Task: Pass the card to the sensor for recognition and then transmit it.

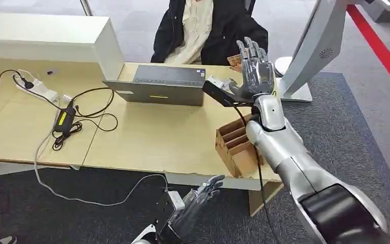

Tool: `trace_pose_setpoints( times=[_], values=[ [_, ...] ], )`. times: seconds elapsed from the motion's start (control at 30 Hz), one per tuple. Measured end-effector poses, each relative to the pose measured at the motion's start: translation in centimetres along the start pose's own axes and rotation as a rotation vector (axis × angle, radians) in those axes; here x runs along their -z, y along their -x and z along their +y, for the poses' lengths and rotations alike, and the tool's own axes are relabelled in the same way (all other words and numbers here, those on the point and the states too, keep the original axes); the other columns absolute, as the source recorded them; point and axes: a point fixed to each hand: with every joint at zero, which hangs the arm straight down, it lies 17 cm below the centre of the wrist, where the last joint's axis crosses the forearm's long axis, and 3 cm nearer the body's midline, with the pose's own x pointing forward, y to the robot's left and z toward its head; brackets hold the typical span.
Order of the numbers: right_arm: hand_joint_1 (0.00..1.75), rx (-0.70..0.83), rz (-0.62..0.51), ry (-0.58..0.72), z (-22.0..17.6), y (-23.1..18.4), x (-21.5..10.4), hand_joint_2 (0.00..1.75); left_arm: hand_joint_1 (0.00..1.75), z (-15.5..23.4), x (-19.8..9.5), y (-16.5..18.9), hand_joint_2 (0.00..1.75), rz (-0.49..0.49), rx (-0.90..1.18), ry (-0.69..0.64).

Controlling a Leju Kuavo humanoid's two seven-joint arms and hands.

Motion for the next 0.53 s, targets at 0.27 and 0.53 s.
trace_pose_setpoints(
  times=[0.27, 0.53],
  values=[
    [0.0, 0.341, -0.173, 0.187, -4.7, -6.6, -2.4, 1.75, 0.0, 1.8, -0.4, 1.2, 0.0, 0.041, 0.059, -0.083],
    [0.0, 0.889, 0.103, 0.452, -10.2, -1.0, -9.1, 1.75, 0.0, 4.7, -1.7, 2.3, 0.0, 0.087, 0.086, -0.207]
  ],
)
